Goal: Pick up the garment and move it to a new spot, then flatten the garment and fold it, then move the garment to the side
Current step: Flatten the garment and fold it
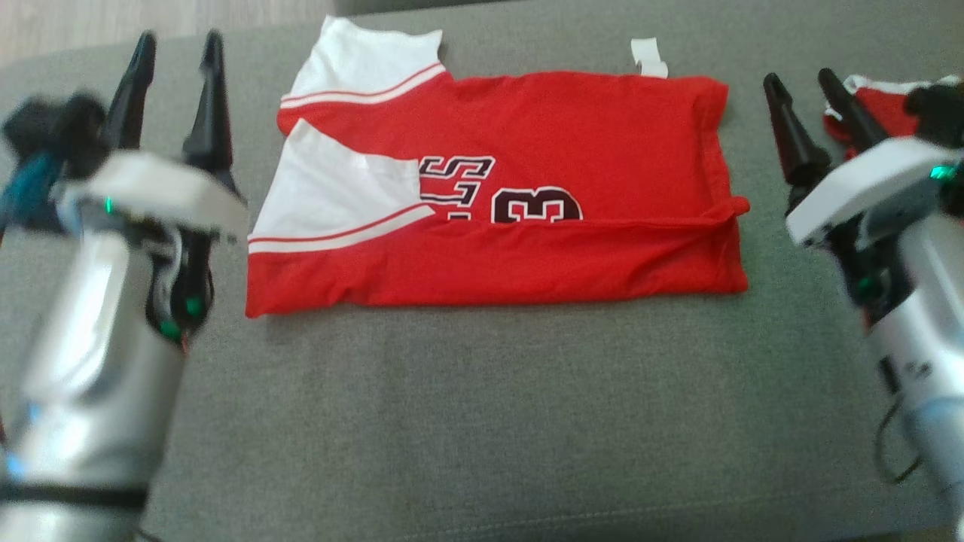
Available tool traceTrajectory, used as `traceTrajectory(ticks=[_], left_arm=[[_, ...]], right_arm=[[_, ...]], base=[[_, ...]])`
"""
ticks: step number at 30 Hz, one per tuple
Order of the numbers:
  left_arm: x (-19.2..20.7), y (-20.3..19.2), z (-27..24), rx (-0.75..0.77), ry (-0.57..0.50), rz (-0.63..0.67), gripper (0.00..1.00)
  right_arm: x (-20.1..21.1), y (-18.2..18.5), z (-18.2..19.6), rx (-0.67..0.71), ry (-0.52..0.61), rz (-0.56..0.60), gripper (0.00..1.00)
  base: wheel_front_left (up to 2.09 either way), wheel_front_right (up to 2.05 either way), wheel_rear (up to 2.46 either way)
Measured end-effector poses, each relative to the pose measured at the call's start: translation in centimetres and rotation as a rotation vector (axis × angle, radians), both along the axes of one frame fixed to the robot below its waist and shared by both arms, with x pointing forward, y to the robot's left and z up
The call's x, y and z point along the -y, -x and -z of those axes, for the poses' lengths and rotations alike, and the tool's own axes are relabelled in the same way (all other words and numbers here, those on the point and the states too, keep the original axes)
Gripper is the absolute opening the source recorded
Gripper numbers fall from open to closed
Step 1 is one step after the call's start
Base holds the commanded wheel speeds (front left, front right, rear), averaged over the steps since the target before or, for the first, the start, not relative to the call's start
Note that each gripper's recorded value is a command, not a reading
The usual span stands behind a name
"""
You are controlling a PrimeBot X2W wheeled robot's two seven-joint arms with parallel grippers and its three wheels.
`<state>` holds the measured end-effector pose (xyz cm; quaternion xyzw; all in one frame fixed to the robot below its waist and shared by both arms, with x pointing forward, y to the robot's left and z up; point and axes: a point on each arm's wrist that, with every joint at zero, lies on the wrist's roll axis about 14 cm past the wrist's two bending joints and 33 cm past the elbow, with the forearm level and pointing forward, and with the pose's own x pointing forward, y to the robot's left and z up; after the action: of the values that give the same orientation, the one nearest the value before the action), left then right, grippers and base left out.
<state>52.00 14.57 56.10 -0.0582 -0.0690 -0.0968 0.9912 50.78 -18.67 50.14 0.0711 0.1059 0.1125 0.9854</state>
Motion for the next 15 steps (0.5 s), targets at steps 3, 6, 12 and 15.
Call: traceTrajectory(ticks=[3, 6, 12, 15], left_arm=[[-0.9, 2.8, 0.6, 0.004, 0.087, -0.055, 1.0], [-1.2, 5.9, 2.4, -0.029, 0.141, -0.098, 1.0], [0.0, 8.9, 3.2, -0.036, 0.182, -0.095, 1.0], [0.6, 10.2, 4.2, -0.061, 0.181, -0.091, 1.0]], right_arm=[[-1.1, 1.6, -0.4, 0.073, -0.091, 0.029, 1.0], [-2.0, 4.1, 0.8, 0.096, -0.113, 0.043, 1.0], [-3.4, 7.8, 2.8, 0.087, -0.178, 0.093, 1.0], [-3.4, 9.6, 3.9, 0.068, -0.191, 0.131, 1.0]], base=[[0.0, 0.0, 0.0], [0.0, 0.0, 0.0], [0.0, 0.0, 0.0], [0.0, 0.0, 0.0]])
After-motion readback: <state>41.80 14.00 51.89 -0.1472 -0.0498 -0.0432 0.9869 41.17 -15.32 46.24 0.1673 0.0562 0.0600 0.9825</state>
